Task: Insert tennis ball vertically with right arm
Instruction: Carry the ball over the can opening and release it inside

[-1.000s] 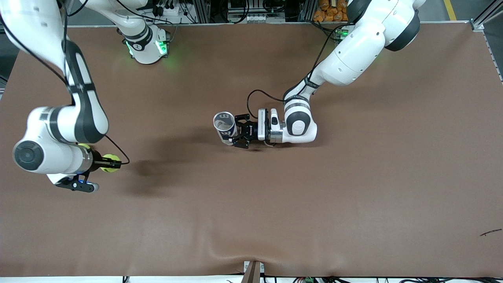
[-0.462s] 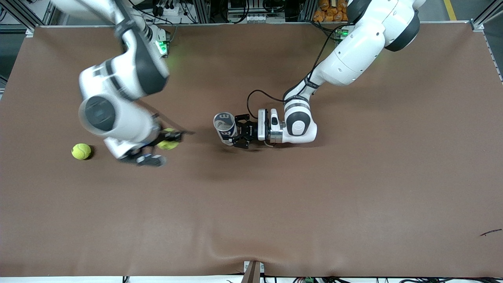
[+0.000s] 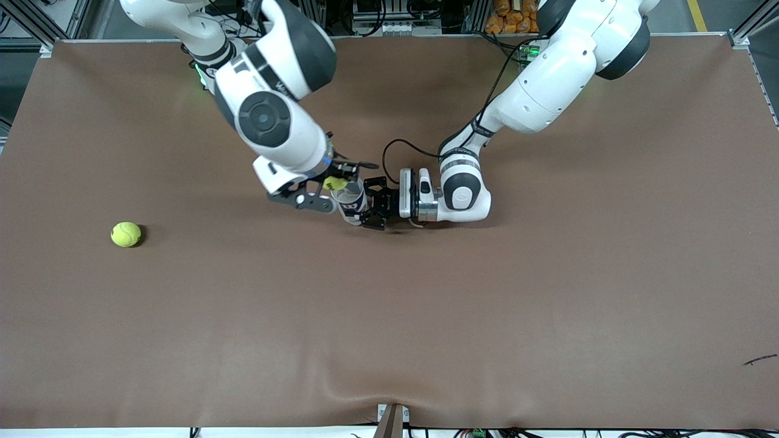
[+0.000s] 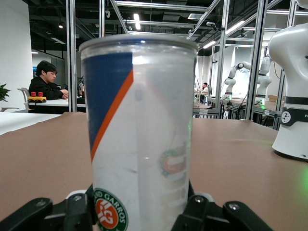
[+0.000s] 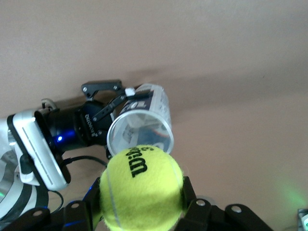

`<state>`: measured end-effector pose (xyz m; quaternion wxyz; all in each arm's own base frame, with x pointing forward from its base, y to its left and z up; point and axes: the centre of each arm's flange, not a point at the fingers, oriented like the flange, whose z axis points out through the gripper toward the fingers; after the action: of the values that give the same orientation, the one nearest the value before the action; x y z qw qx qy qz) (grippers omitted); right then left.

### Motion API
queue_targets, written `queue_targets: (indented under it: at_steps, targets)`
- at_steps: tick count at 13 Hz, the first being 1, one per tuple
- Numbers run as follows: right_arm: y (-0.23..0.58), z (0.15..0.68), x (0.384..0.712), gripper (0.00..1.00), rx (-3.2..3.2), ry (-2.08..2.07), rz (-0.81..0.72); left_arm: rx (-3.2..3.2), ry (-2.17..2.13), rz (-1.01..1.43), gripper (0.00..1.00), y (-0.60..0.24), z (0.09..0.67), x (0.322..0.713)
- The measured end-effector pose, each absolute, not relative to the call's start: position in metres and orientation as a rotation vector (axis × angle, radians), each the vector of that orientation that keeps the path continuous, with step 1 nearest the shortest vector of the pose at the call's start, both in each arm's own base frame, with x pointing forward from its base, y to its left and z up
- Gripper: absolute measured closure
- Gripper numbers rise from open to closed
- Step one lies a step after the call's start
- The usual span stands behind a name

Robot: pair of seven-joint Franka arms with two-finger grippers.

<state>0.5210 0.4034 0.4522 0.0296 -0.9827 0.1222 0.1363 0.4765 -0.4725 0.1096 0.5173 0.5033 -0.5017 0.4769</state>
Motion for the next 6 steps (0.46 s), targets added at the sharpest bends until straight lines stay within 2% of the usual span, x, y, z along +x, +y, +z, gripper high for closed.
queue_targets:
  at_steps: [6]
  targets:
    - [0.406,0.398,0.533,0.34,-3.052,0.444,0.472,1.207,-1.207,1.148,0.34,-0.472,0.109,0.477]
